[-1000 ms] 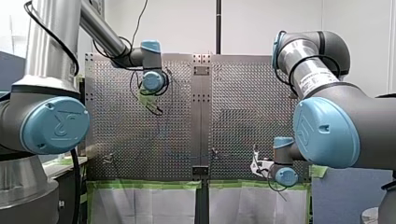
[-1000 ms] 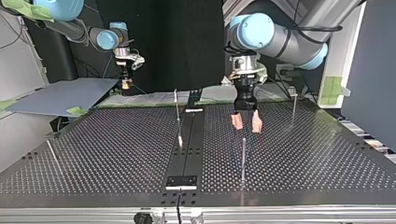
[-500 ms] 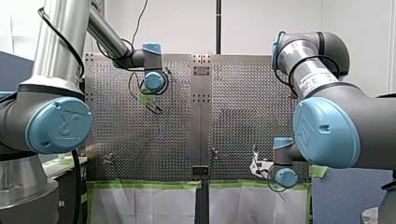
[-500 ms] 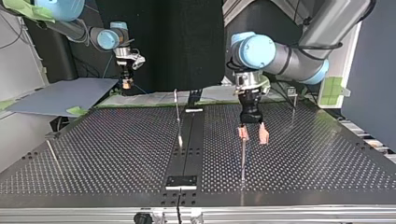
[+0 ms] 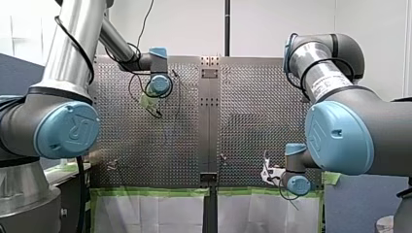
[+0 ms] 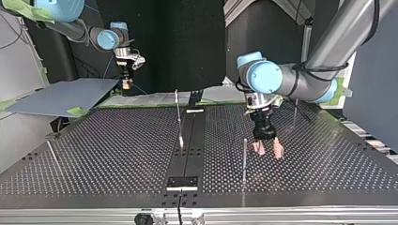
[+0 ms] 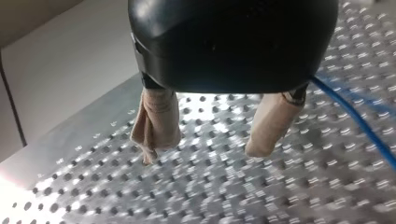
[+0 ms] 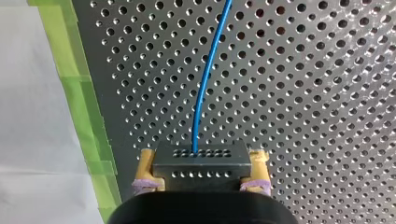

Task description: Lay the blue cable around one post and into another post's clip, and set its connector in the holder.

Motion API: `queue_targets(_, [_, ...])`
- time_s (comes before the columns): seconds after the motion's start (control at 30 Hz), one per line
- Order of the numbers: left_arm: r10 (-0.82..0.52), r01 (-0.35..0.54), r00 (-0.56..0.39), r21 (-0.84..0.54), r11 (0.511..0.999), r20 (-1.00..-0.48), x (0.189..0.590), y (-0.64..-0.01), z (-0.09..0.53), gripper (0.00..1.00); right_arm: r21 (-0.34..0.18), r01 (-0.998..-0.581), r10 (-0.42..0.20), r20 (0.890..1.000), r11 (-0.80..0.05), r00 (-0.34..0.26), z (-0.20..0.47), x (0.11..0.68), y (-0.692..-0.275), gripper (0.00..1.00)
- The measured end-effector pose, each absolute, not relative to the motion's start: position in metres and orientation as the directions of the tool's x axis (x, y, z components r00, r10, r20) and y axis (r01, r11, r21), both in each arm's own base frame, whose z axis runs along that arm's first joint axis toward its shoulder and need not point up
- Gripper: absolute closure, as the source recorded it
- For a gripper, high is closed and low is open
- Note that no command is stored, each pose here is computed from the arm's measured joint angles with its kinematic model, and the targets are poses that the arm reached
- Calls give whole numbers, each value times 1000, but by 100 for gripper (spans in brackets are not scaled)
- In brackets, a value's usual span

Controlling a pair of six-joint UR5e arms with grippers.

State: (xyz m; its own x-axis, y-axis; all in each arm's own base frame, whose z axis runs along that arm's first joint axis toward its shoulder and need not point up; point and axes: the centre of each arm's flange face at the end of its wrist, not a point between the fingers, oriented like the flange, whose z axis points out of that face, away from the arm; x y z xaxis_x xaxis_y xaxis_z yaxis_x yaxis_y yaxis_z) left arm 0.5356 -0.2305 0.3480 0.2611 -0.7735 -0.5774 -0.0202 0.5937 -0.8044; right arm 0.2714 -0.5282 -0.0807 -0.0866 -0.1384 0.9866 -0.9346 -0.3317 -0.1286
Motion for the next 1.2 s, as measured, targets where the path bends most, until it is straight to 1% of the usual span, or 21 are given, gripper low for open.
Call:
queue_targets(0.2, [-748,-39,294,-790,612,-595,553,-203,358,2,-133,-935,-140,986,-329,-92,-81,270,-529,100])
queue_targets(0.43, [-730,-56,302,-776,628,-613,558,-189,358,2,-136,-940,-145,985,-314,-94,-82,267,-530,100])
queue_targets(0.77, [-720,-44,281,-758,651,-635,558,-194,359,2,-130,-967,-164,982,-220,-95,-83,247,-534,100])
queue_targets(0.93, [-717,-39,272,-752,658,-641,557,-198,359,2,-133,-970,-168,981,-201,-99,-70,238,-540,100])
queue_targets(1.03, [-718,-36,269,-751,659,-642,557,-200,359,2,-145,-969,-179,978,-198,-109,-58,236,-541,100])
queue_targets(1.2, [-718,-34,268,-751,660,-643,556,-201,359,2,-183,-964,-200,969,-194,-144,-38,235,-539,100])
